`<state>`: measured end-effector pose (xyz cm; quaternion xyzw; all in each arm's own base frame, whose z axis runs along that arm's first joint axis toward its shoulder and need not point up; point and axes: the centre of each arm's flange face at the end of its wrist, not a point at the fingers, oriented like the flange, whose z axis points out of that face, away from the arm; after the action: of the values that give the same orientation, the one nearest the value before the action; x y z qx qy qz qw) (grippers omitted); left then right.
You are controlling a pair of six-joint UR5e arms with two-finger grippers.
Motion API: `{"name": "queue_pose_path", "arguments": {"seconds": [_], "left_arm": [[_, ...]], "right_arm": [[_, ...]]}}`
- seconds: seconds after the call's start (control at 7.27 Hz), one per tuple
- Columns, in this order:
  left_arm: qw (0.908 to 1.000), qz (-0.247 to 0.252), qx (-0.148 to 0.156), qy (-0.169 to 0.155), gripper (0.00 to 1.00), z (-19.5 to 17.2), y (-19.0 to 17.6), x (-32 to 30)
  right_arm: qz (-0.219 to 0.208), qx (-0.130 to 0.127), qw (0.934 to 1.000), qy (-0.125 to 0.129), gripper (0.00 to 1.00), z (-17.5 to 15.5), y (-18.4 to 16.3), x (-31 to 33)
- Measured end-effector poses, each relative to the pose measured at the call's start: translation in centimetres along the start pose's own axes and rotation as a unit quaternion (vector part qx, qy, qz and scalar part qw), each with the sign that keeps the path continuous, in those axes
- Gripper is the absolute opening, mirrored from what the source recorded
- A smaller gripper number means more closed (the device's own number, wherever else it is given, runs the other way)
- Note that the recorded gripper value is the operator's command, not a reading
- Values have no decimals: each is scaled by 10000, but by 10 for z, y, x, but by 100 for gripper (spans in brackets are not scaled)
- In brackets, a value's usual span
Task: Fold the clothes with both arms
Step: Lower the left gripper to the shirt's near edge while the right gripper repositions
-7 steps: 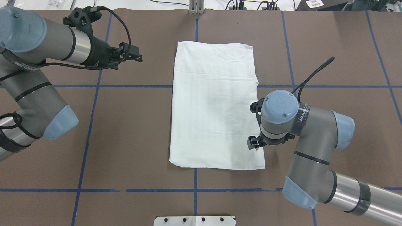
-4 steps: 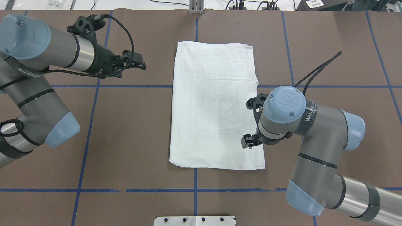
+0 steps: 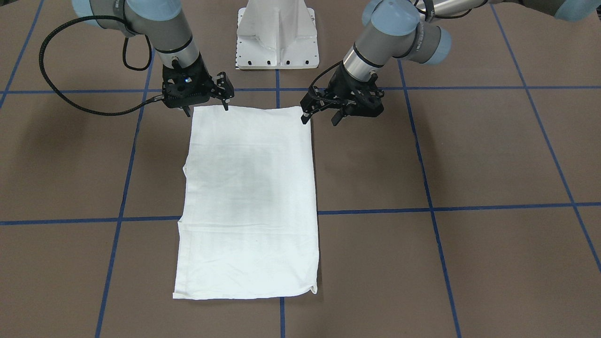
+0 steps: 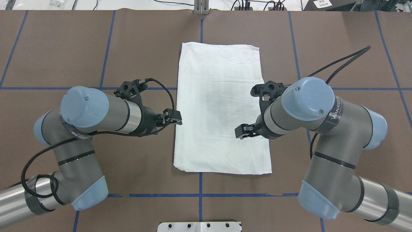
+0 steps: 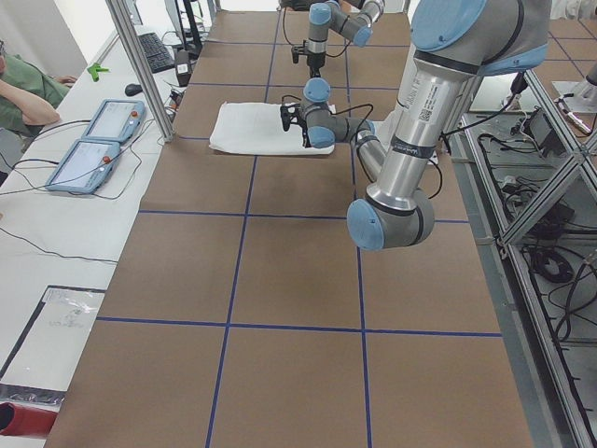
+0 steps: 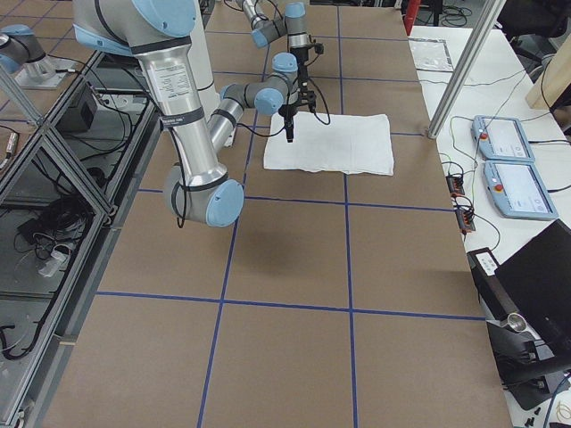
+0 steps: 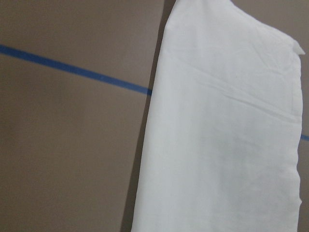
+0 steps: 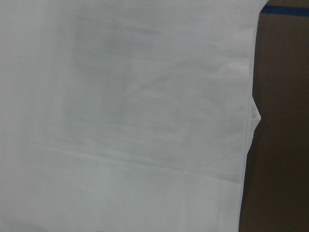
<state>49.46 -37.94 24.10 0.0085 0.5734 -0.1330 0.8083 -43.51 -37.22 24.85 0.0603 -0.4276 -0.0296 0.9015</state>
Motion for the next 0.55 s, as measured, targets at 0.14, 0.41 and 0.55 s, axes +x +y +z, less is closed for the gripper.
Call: {"name": "queue_pose_path", "arguments": {"seconds": [0.14, 0.41, 0.55], "left_arm": [[10000, -49, -47, -59, 98, 13, 14, 0], [9998, -9, -174, -119, 97, 32, 46, 4], [9996, 16, -220, -156, 95, 40, 58, 4]], "right_arm": [[82, 73, 9999, -68, 100, -5, -5, 1], [169, 140, 9997, -137, 100, -9, -10, 3], [196, 143, 9996, -152, 100, -10, -11, 3]]}}
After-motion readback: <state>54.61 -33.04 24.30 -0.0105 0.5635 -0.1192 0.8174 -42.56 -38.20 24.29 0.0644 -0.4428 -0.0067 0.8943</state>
